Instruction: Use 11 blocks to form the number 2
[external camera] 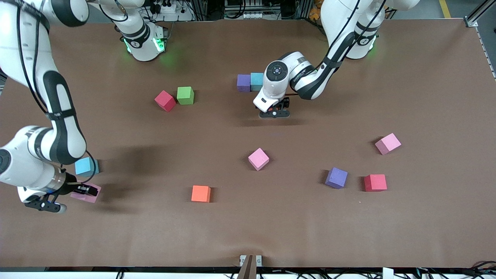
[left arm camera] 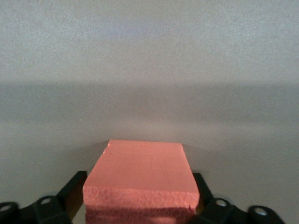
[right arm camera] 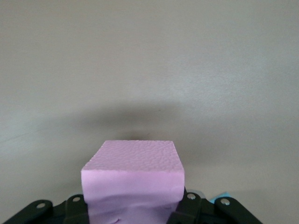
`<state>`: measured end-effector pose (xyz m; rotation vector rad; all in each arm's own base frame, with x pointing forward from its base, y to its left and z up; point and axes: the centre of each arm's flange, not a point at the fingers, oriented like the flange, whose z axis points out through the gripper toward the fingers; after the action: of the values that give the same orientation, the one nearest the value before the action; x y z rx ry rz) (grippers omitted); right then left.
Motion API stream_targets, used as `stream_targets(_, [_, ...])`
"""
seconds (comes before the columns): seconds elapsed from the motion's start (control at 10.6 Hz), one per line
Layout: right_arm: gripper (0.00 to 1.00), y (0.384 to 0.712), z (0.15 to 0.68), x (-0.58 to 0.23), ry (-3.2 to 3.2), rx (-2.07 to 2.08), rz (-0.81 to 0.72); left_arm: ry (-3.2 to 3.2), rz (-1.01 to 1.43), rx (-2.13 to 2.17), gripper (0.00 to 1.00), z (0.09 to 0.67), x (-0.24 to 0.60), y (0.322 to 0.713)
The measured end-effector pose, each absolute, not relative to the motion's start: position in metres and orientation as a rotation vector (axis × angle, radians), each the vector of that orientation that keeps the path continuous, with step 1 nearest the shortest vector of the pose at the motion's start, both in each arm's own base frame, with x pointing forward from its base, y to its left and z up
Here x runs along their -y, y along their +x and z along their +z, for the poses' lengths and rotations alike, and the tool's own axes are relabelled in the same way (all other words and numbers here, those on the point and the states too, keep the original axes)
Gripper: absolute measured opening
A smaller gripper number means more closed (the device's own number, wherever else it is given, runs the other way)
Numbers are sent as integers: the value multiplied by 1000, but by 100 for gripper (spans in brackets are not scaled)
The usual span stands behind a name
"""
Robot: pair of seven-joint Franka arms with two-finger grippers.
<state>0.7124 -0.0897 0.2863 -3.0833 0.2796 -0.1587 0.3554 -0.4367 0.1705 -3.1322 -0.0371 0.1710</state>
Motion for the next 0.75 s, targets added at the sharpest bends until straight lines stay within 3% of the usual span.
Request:
stream_targets(0.28, [60,693,330,50,-3083,-240,-179,-3143,156,39,100,177,440,359])
stream_targets(0.75, [60,663,373,-4,-3081,-139,-134,-3140,80,23,100,241,449,371])
